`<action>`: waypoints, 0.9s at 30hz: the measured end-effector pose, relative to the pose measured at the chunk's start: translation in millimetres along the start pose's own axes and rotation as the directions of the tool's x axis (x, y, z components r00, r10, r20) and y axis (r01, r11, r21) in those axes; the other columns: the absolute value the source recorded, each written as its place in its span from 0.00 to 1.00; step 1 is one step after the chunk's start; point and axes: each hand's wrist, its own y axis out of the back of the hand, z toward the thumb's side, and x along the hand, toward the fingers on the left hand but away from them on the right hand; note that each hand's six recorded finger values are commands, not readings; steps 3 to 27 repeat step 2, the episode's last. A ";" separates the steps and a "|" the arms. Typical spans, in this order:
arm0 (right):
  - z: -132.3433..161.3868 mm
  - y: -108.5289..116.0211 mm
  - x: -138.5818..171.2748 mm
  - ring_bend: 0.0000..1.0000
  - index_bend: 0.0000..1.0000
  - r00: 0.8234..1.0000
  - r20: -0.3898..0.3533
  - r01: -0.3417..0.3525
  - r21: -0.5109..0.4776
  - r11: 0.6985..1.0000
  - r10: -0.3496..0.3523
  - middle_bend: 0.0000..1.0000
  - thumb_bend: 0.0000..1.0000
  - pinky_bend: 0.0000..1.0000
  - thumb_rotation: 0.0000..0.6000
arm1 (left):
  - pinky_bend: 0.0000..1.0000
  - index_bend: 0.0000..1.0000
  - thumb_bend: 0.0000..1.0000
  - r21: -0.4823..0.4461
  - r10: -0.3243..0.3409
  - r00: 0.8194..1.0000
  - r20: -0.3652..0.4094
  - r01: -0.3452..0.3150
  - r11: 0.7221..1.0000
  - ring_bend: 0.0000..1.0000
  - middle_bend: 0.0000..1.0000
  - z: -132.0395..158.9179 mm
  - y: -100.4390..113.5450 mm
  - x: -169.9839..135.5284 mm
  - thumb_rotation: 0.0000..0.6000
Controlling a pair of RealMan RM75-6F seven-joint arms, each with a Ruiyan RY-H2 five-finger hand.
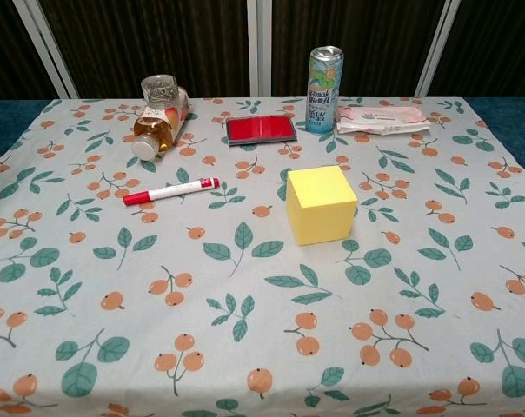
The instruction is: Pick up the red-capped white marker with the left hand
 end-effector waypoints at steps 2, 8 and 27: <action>0.8 -1.3 0.1 0.00 0.00 1.000 -0.001 -0.002 0.004 1.000 0.002 0.10 0.18 0.00 1.00 | 0.35 0.29 0.16 0.004 -0.004 1.000 -0.015 0.004 1.000 0.22 0.29 -5.3 1.5 -11.6 1.00; 0.8 -1.3 0.1 0.00 0.00 1.000 -0.001 -0.002 0.004 1.000 0.002 0.10 0.18 0.00 1.00 | 0.35 0.29 0.16 0.004 -0.004 1.000 -0.015 0.004 1.000 0.22 0.29 -5.3 1.5 -11.6 1.00; 0.8 -1.3 0.1 0.00 0.00 1.000 -0.001 -0.002 0.004 1.000 0.002 0.10 0.18 0.00 1.00 | 0.35 0.29 0.16 0.004 -0.004 1.000 -0.015 0.004 1.000 0.22 0.29 -5.3 1.5 -11.6 1.00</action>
